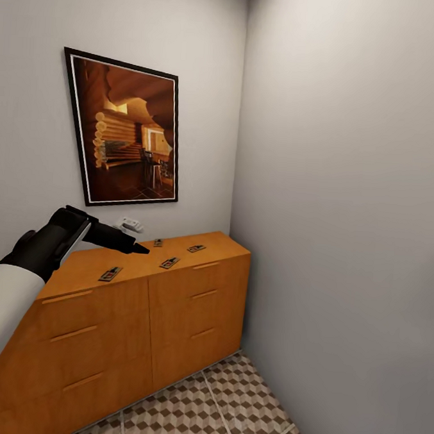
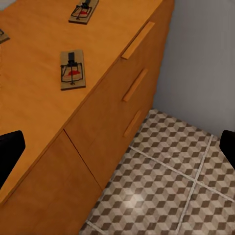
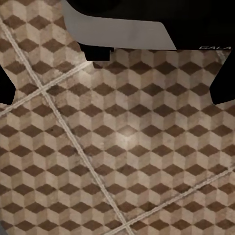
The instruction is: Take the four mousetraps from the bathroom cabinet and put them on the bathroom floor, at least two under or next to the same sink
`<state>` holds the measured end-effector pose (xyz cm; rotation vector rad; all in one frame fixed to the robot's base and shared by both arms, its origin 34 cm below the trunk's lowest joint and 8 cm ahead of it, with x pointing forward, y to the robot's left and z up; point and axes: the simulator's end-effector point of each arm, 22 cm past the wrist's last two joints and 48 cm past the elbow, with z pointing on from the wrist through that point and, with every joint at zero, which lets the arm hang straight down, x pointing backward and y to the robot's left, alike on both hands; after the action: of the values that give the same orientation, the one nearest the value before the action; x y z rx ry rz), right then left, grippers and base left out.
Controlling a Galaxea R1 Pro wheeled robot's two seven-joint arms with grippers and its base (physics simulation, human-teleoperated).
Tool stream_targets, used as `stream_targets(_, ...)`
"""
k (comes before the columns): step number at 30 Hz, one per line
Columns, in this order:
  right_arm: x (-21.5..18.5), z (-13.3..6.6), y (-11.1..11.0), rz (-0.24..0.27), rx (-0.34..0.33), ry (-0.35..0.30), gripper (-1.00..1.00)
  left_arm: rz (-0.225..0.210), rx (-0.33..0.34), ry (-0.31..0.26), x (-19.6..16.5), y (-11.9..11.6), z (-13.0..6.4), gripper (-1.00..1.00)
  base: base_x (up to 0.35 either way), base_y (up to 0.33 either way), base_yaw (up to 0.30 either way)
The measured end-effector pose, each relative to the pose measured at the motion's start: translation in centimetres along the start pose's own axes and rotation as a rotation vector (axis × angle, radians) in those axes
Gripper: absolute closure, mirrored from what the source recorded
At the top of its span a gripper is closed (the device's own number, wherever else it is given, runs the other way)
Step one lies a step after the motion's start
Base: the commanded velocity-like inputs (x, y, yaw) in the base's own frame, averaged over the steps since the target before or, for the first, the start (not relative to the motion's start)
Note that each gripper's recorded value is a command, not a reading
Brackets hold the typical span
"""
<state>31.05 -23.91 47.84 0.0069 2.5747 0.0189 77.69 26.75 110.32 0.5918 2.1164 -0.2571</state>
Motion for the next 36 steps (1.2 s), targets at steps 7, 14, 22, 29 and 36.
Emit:
stream_targets(7,0.0,0.0,0.0,0.0,0.0,0.0,-1.0,0.0,0.001,0.0,0.0,-0.1,0.1,-1.0,0.0,0.0,0.0)
stream_targets(14,0.0,0.0,0.0,0.001,0.0,0.001,-1.0,-0.001,0.001,0.0,0.0,-0.1,0.1,-1.0,0.0,0.0,0.0)
stream_targets(22,0.0,0.0,0.0,0.001,0.0,0.0,-1.0,-0.003,-0.057,0.003,0.0,1.2,0.1,-1.0,0.0,0.0,0.0)
stream_targets(29,0.0,0.0,0.0,0.0,0.0,0.0,-1.0,-0.005,-0.127,0.002,0.0,2.7,0.0,-1.0,0.0,0.0,0.0)
stream_targets(36,0.0,0.0,0.0,0.0,0.0,0.0,-1.0,-0.006,-0.14,0.003,0.0,3.0,-0.1,-1.0,0.0,0.0,0.0)
